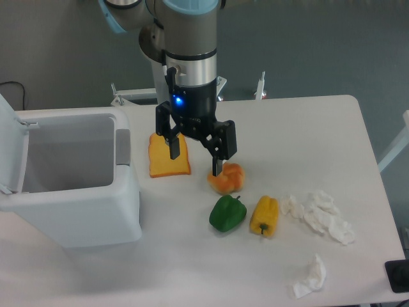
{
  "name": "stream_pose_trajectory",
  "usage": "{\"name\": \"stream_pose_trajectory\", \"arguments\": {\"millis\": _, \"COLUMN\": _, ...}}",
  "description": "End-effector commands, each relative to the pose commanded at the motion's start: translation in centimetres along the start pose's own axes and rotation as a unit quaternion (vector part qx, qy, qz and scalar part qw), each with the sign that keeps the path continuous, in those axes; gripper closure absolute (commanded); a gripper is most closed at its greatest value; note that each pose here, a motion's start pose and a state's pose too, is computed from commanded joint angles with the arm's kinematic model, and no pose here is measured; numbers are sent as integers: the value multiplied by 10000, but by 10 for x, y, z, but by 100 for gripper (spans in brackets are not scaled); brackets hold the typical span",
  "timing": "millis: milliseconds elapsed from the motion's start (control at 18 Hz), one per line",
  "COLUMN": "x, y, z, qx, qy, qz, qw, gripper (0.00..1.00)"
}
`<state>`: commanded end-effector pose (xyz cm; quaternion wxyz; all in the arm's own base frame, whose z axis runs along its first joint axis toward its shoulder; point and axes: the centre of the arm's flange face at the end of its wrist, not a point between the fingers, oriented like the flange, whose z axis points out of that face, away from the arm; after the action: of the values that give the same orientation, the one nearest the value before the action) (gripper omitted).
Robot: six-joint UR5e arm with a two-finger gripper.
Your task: Close the trash can
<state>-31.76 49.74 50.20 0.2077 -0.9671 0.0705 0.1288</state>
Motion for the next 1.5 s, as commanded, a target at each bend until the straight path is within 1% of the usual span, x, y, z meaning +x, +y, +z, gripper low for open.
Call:
{"name": "stream_pose_trajectory", "arguments": {"millis": 222, "x": 0, "y": -1, "z": -1, "qx": 68, "qy": 30, "qz": 11, "qw": 10000, "gripper": 0}}
{"name": "stream_pose_trajectory", "arguments": {"millis": 333, "x": 1, "y": -2, "z": 2, "qx": 305, "qy": 253, "qz": -68, "qw": 9992, "gripper": 0}}
{"name": "stream_pose_trajectory", "arguments": {"millis": 444, "x": -9, "y": 6, "z": 2, "qx": 535, "qy": 415, "qz": -298, "qw": 9973, "gripper": 0}}
{"name": "stream_pose_trajectory", "arguments": {"millis": 667, "x": -15, "y": 5, "z": -9, "qx": 675, "qy": 387, "qz": -484, "qw": 9958, "gripper": 0}}
{"name": "stream_pose_trajectory", "arguments": {"millis": 889, "x": -20, "y": 0, "z": -19, "qx": 892, "qy": 439, "qz": -756, "qw": 9922, "gripper": 0}}
{"name": "stream_pose_trajectory", "arguments": {"millis": 1000, "x": -20, "y": -2, "z": -23, "qx": 915, "qy": 453, "qz": -1049, "qw": 9892, "gripper": 0}}
{"name": "stream_pose_trajectory", "arguments": {"millis": 1167, "x": -19, "y": -3, "z": -28, "qx": 906, "qy": 480, "qz": -1644, "qw": 9810, "gripper": 0}}
{"name": "stream_pose_trajectory", "arguments": {"millis": 1278, "x": -19, "y": -3, "z": -29, "qx": 907, "qy": 483, "qz": -1734, "qw": 9795, "gripper": 0}}
{"name": "stream_pose_trajectory", "arguments": {"millis": 1500, "x": -16, "y": -6, "z": -28, "qx": 923, "qy": 509, "qz": -1700, "qw": 9798, "gripper": 0}}
